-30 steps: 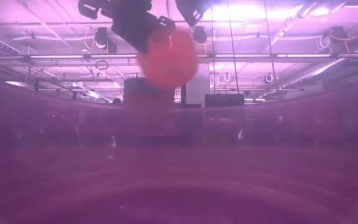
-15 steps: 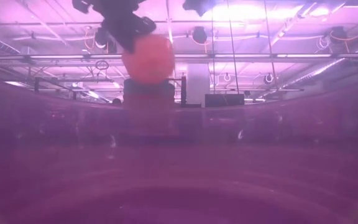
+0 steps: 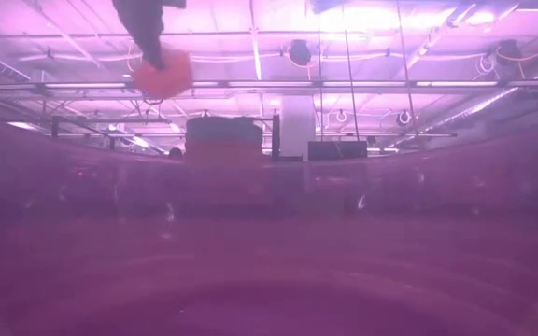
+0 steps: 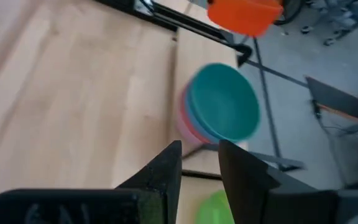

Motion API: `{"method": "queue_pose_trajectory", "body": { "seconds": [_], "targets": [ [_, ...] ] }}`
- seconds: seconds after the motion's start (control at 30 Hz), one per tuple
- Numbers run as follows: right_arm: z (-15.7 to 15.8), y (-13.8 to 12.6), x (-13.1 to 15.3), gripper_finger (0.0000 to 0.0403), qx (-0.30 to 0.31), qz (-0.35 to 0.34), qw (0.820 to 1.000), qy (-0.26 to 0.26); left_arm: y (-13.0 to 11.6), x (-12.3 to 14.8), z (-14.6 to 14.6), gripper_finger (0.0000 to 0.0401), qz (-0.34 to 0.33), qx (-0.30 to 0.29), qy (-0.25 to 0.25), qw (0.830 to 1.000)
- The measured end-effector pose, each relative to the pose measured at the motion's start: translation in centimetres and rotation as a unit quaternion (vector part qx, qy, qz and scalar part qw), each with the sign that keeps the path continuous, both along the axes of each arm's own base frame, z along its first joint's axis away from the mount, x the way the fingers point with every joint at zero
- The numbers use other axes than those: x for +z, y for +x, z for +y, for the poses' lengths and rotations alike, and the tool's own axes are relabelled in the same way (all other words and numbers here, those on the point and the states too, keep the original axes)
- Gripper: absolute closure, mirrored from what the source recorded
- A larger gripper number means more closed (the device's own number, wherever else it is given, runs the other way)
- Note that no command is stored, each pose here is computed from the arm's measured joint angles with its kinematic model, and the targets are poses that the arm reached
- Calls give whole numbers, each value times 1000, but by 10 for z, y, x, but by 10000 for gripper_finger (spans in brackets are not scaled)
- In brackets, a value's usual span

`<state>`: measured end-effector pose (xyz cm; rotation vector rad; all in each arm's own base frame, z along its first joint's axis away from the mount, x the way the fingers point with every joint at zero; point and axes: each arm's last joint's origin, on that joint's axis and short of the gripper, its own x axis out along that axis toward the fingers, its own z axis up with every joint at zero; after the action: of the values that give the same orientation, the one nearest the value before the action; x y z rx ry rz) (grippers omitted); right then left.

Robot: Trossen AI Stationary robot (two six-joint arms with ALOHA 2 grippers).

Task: Place and stack bowls onto a shelf
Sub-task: Put the orange bowl on the shelf

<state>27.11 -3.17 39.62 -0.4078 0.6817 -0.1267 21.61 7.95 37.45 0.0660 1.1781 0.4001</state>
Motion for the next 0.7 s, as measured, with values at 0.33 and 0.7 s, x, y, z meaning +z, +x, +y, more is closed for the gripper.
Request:
{"method": "queue_pose_trajectory", "body": {
  "seconds": [0.33,0.7],
  "targets": [
    [-23,-12,6,303,-18,10,998,-52,-15,-18,36,399,12,146,-39,989],
    [-43,-17,6,303,-48,15,997,-58,-25,-76,68,399,8,216,-88,972]
  ]
}}
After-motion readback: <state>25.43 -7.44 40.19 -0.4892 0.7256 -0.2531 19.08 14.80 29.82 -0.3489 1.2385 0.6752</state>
